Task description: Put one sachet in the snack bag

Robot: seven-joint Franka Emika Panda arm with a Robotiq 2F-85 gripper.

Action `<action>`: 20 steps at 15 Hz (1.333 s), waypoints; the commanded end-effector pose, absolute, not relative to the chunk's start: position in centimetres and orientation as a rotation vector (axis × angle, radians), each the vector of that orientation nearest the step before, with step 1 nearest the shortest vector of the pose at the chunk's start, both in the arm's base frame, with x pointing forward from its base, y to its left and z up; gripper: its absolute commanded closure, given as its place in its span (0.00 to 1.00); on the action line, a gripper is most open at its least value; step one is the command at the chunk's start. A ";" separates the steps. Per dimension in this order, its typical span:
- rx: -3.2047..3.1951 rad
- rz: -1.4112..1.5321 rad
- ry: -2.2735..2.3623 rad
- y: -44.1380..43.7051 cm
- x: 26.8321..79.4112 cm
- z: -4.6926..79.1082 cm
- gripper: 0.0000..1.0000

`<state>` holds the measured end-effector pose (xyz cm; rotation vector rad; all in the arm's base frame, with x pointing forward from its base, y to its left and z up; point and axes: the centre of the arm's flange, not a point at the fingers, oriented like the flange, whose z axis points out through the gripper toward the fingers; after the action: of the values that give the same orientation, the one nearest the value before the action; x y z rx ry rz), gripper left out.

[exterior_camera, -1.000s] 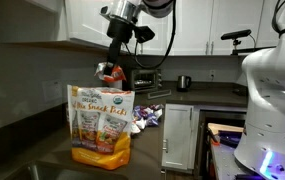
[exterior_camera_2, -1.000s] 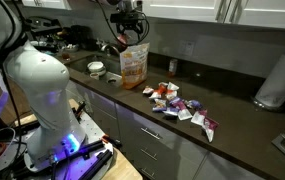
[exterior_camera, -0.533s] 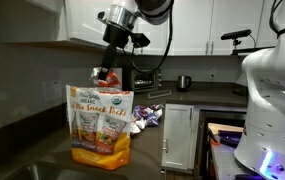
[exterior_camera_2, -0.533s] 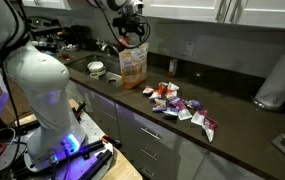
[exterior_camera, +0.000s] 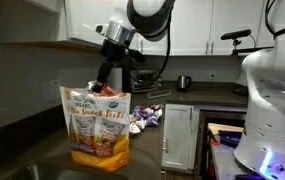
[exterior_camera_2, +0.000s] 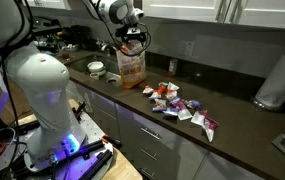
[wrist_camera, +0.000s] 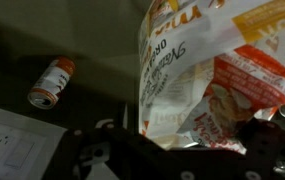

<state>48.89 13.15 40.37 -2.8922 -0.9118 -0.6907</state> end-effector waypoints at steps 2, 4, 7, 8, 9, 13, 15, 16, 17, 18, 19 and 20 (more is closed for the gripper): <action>-2.890 -0.722 -0.921 12.9 49.4 38.9 0.00; -2.895 -0.720 -0.920 12.8 49.5 38.3 0.00; -2.889 -0.697 -0.897 12.4 49.6 37.5 0.00; -2.881 -0.656 -0.882 12.3 49.6 37.2 0.00; -2.880 -0.631 -0.854 12.1 49.7 36.8 0.00; -2.905 -0.608 -0.814 11.3 49.7 37.9 0.00; -2.915 -0.578 -0.812 11.0 49.5 39.0 0.00; -2.919 -0.569 -0.812 10.9 49.3 39.6 0.00; -2.926 -0.559 -0.815 10.7 49.1 40.4 0.00; -2.926 -0.538 -0.825 10.7 48.9 41.1 0.00; -2.931 -0.505 -0.847 10.7 48.5 42.1 0.00; -2.942 -0.482 -0.861 10.7 48.2 42.7 0.00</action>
<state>49.31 10.97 39.71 -2.9182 -0.8352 -0.5363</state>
